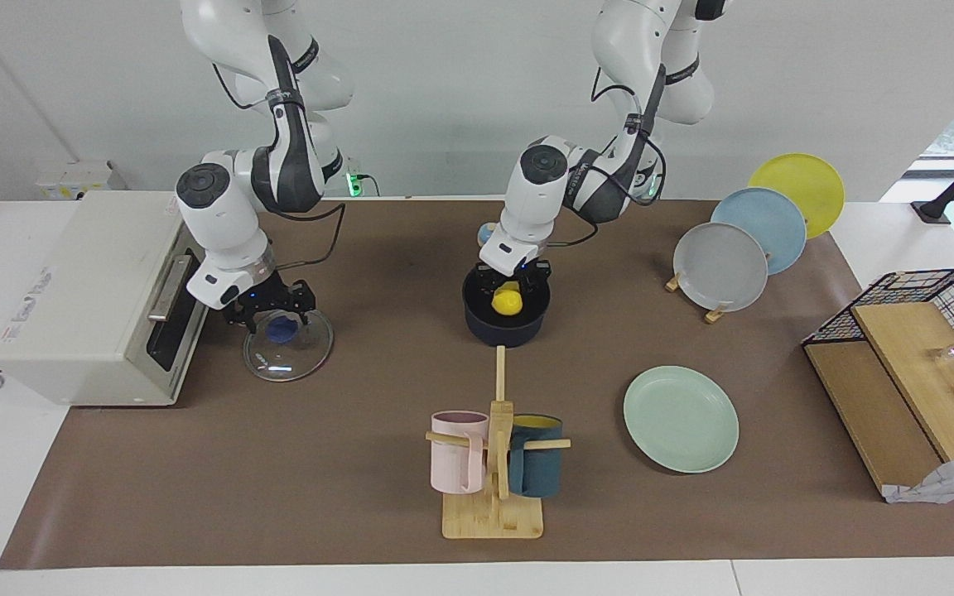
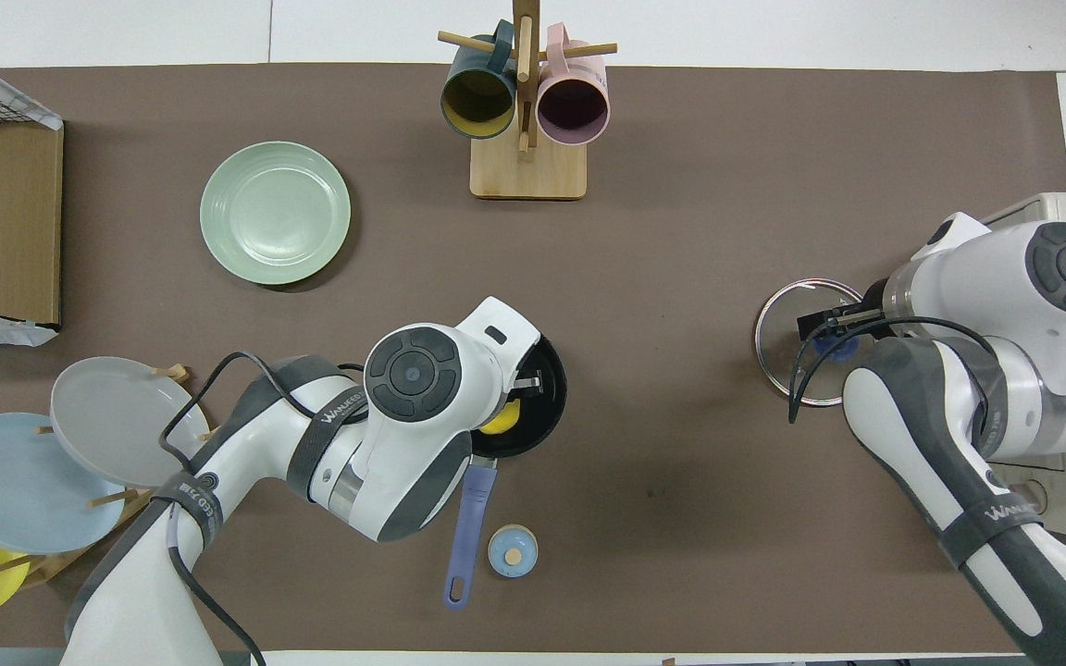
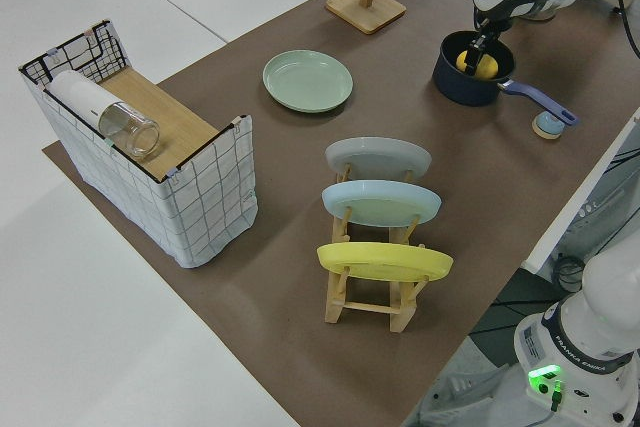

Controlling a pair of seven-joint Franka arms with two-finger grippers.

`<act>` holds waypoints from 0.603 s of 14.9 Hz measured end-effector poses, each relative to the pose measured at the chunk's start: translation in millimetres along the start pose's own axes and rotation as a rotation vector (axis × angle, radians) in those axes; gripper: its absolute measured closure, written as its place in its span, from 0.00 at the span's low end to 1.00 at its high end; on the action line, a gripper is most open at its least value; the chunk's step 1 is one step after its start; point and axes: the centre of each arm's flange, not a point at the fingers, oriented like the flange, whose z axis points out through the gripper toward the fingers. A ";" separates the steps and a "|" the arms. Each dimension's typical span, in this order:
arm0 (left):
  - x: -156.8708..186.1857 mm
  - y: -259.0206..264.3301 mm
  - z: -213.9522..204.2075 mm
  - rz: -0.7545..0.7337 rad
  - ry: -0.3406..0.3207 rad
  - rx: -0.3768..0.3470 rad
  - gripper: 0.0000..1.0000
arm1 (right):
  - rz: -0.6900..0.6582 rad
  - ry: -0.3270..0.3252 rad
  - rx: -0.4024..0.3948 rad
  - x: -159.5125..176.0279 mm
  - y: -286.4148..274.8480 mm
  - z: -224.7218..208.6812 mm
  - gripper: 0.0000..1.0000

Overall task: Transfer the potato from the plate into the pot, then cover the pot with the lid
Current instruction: 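Release the potato into the pot while the right gripper grasps the lid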

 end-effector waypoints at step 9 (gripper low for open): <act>-5.4 4.3 15.3 0.034 0.001 0.030 0.31 | 0.002 0.020 -0.003 -7.8 0.5 15.9 0.00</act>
